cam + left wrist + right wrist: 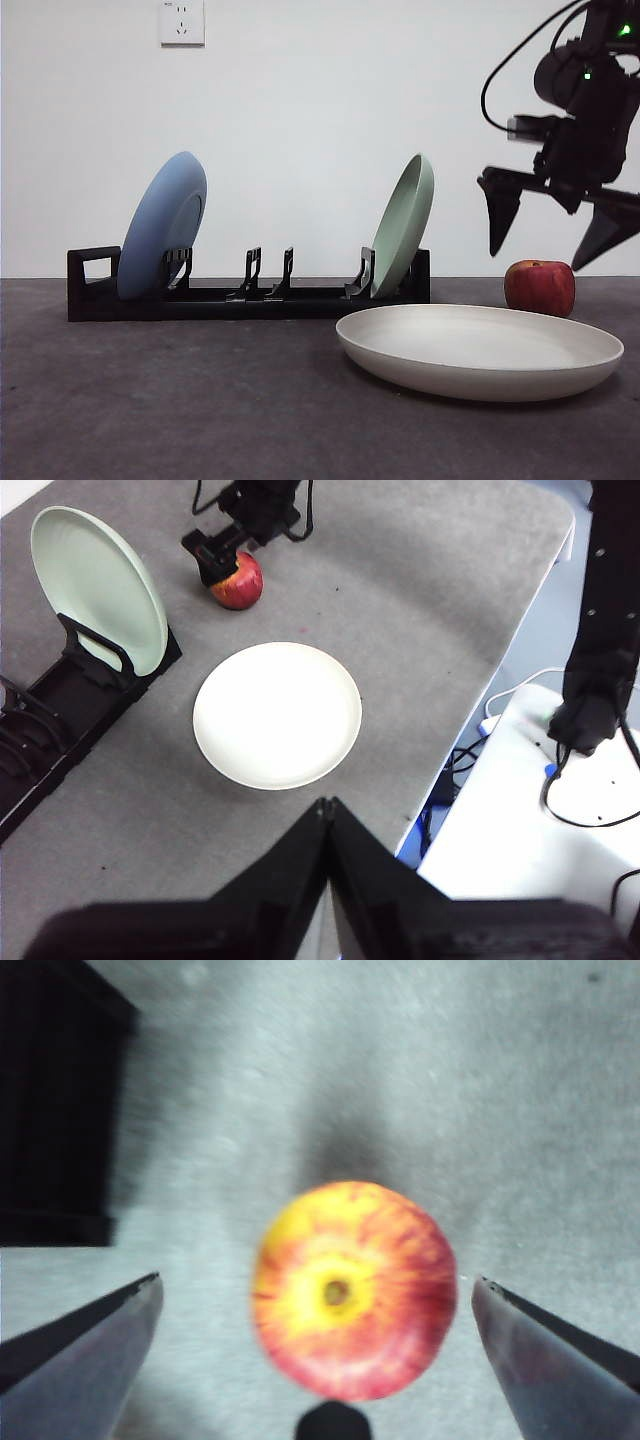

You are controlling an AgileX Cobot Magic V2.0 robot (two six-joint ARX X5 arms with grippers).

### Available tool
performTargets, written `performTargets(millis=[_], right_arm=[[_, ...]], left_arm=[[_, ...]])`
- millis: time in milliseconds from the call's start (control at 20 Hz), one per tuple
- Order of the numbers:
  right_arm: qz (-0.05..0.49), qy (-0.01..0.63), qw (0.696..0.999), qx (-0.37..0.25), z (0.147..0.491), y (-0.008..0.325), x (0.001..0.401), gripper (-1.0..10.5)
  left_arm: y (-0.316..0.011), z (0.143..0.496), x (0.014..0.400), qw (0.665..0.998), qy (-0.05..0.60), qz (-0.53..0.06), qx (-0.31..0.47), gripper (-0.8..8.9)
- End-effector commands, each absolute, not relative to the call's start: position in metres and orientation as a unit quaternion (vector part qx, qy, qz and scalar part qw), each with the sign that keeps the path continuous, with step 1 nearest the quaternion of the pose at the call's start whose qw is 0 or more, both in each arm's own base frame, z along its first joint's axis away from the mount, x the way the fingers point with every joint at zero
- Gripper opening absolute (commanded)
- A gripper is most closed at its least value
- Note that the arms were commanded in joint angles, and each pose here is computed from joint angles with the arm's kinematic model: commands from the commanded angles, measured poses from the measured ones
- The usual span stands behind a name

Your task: Take the yellow plate from the plate rack,put the plate on the table,take the apple from the table,put the apple in the plate

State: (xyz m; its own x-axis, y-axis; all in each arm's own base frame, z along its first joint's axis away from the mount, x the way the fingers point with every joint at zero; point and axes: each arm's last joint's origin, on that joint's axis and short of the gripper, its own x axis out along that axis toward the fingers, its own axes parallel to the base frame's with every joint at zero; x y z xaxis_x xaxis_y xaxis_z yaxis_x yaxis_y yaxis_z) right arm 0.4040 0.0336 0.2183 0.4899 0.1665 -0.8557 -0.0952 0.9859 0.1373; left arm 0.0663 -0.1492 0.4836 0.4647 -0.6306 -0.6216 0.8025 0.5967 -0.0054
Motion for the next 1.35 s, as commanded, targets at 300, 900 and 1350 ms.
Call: performTargets(millis=[300,900,1350], right_arm=[[0.07,0.521,0.851,0.008,0.194,0.033,0.412,6.2],[0.087,0.525,0.846,-0.002,0.194,0.032,0.411,-0.2],[0.129,0.557,0.82,0.001,0.267,0.046,0.339,-0.1]], left_arm=[[-0.123,0.493,0.055,0.85,0.281,-0.434,0.1,-0.04],[-0.078,0.504,0.037,0.861,0.236,-0.447,0.059,-0.04],[-0.05,0.508,0.026,0.865,0.2,-0.458,0.054,-0.04]])
